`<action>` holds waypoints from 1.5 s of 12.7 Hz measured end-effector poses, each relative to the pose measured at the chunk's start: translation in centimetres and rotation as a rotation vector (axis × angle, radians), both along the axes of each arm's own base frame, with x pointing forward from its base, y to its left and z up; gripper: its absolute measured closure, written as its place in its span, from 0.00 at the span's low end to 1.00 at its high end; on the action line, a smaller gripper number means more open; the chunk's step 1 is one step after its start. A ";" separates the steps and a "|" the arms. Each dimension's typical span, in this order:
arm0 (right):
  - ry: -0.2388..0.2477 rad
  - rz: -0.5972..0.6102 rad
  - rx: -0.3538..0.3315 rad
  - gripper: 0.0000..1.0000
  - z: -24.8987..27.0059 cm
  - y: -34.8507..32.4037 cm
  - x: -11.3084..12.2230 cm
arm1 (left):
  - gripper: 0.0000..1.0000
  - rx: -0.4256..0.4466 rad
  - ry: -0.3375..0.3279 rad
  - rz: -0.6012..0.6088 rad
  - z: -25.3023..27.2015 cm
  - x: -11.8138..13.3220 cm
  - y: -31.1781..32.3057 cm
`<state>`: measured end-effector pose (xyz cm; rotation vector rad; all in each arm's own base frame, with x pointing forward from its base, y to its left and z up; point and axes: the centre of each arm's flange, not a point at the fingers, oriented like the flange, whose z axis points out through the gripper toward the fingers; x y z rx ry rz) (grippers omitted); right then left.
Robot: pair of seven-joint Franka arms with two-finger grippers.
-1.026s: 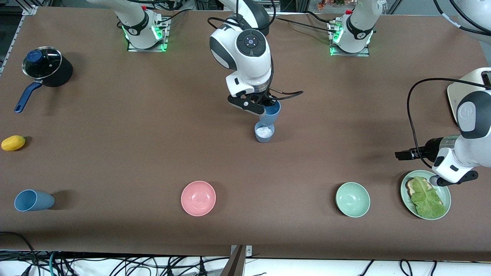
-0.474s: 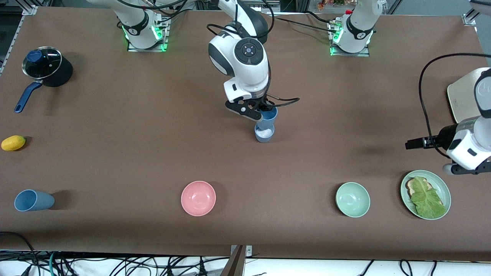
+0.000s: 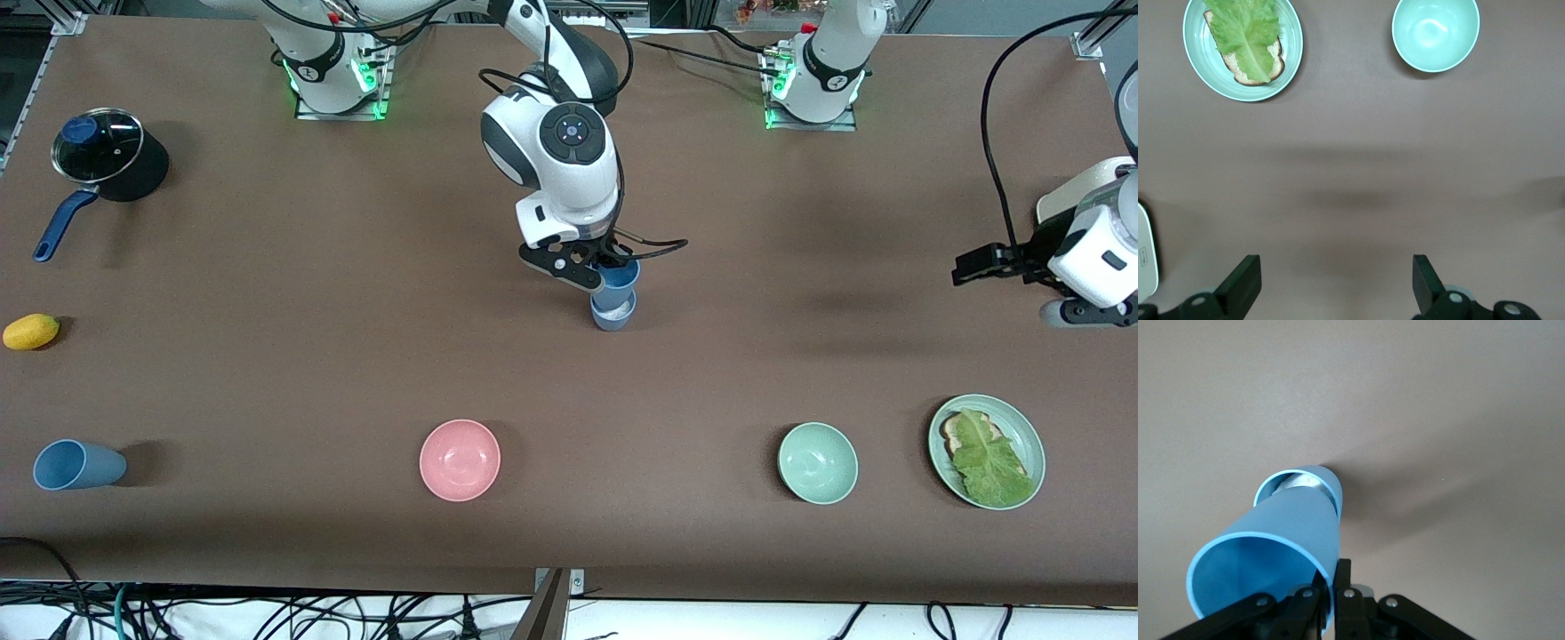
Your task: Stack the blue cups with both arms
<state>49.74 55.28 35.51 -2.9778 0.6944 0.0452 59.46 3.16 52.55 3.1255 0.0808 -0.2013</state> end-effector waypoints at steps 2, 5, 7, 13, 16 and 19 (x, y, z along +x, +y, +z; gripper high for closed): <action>0.000 -0.001 -0.001 0.94 -0.4 0.0 0.1 | 0.00 0.000 0.002 0.001 -0.1 0.0 0.1; -0.014 -0.016 -0.002 0.64 0.2 -0.6 1.1 | 0.00 0.000 0.010 -0.001 -0.4 -0.1 -0.1; -0.025 -0.024 -0.023 0.41 0.9 -2.1 2.5 | 0.00 -0.001 0.018 0.000 -0.8 -0.2 0.0; 0.024 0.231 -0.109 0.00 9.3 -16.9 10.1 | 0.00 -0.001 0.022 0.001 -1.0 -0.2 0.1; 0.076 0.340 -0.107 0.00 12.9 -28.5 13.8 | 0.00 -0.001 0.024 0.002 -1.1 -0.2 0.1; 0.095 0.372 -0.083 0.00 15.2 -39.3 15.9 | 0.00 -0.001 0.031 0.002 -1.5 -0.1 0.2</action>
